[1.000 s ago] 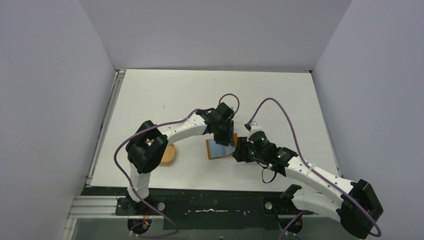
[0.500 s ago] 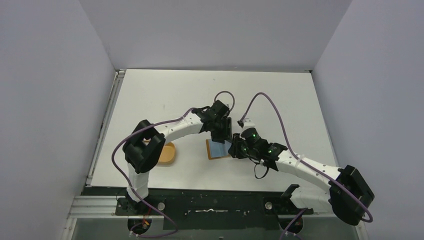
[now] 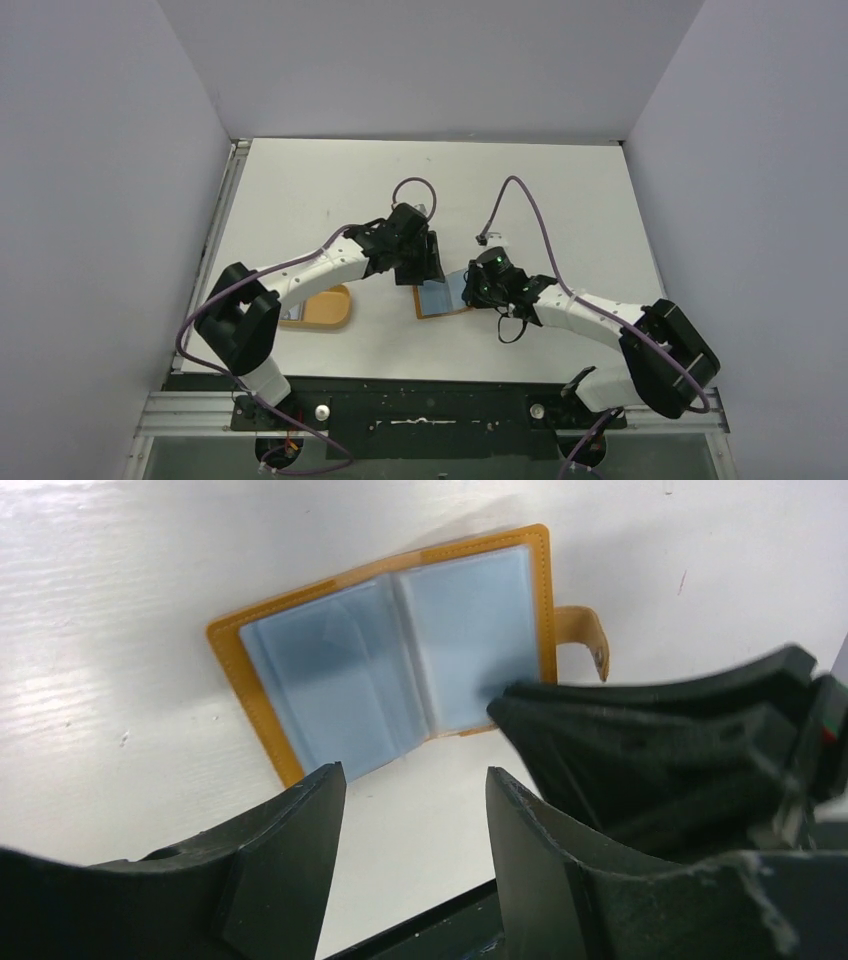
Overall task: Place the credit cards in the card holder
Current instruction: Open the card holder at the center of the board.
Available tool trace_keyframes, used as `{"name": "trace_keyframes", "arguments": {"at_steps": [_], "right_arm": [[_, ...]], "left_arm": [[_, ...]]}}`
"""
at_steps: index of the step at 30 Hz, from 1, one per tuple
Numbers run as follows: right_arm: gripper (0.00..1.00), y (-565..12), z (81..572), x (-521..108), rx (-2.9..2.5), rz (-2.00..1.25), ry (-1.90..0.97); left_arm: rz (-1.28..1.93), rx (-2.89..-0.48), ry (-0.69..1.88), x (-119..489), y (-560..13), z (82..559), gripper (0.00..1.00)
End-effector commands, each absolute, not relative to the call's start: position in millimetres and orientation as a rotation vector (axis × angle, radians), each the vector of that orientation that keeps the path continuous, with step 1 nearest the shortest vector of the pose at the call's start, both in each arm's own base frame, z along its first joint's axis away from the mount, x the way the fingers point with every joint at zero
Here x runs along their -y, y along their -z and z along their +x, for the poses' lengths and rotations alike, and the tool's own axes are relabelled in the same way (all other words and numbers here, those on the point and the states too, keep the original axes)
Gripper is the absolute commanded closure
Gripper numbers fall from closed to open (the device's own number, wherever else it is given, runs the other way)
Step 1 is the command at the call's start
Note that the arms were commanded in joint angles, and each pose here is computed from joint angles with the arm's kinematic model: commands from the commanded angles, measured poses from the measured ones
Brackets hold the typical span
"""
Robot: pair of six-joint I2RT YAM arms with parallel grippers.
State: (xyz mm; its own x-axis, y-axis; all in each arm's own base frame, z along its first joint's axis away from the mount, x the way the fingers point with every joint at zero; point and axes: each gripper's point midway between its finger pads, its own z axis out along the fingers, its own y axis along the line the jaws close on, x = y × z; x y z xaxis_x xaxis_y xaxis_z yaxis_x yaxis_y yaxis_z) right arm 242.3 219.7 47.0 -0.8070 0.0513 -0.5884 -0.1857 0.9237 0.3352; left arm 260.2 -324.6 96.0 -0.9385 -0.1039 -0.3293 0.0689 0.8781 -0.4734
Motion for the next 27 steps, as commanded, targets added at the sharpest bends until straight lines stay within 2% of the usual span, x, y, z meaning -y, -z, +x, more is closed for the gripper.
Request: {"name": "trace_keyframes", "arguments": {"at_steps": [1,11,18,27], "right_arm": [[0.85,-45,268,-217,-2.423,-0.051,-0.472],[0.87,-5,254,-193,-2.521,-0.017,-0.383],[0.88,2,253,-189,-2.534,-0.009,-0.377],[0.88,6,254,-186,-2.540,-0.002,-0.366]], "left_arm": [[-0.064,-2.615,0.735,319,-111,266,0.48],[-0.096,-2.645,0.763,313,-83,264,0.48],[-0.096,-2.583,0.812,318,-95,271,0.48],[-0.103,-2.629,0.793,321,-76,272,0.48]]}}
